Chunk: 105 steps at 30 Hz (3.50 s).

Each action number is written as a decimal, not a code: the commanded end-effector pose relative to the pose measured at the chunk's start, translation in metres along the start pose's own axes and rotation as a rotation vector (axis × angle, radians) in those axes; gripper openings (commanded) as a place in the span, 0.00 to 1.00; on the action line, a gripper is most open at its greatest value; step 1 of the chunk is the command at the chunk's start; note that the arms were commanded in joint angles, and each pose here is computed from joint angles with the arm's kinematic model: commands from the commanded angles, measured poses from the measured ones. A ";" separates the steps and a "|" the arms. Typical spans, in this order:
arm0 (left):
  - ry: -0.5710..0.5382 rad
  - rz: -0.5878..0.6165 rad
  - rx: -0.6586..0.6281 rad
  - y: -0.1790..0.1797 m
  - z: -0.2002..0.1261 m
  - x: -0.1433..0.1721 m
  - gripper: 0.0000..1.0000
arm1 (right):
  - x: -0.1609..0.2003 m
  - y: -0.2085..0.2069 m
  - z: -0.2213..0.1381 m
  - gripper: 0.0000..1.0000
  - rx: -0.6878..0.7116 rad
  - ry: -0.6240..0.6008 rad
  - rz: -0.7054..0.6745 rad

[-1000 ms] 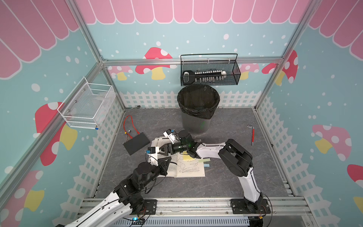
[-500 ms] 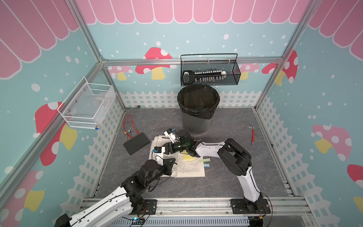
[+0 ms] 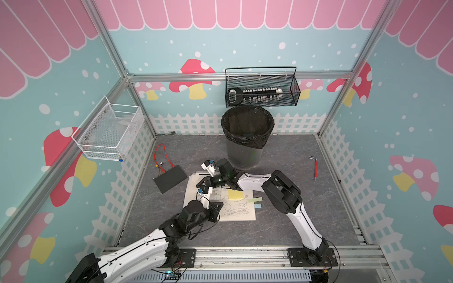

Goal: Peel off the used sticky note
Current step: Turn the page of the book at the center of the board, then tear off the note from the book.

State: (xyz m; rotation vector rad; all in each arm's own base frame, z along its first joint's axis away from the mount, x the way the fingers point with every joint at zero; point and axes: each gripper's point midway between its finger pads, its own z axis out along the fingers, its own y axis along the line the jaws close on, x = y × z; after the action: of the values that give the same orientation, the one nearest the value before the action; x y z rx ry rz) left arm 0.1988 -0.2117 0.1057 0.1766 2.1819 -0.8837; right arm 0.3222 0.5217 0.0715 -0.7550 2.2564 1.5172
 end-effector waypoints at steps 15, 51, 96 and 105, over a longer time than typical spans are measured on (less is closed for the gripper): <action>-0.001 -0.010 -0.242 0.054 0.021 0.019 0.00 | 0.018 -0.011 0.012 0.33 -0.050 0.094 -0.028; 0.036 -0.061 -0.240 0.066 0.030 0.042 0.00 | 0.116 -0.038 -0.196 0.78 0.449 -0.113 0.260; 0.065 -0.047 -0.243 0.069 0.032 0.050 0.00 | 0.115 -0.078 -0.186 0.66 0.434 -0.336 0.543; 0.068 -0.048 -0.247 0.070 0.032 0.051 0.00 | 0.110 -0.075 -0.176 0.56 0.408 -0.325 0.531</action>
State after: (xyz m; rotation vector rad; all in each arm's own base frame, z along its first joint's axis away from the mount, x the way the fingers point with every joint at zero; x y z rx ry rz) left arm 0.2226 -0.2002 0.0439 0.0104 2.2484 -0.7102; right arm 0.2924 0.3146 0.0490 0.1826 2.3924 1.2416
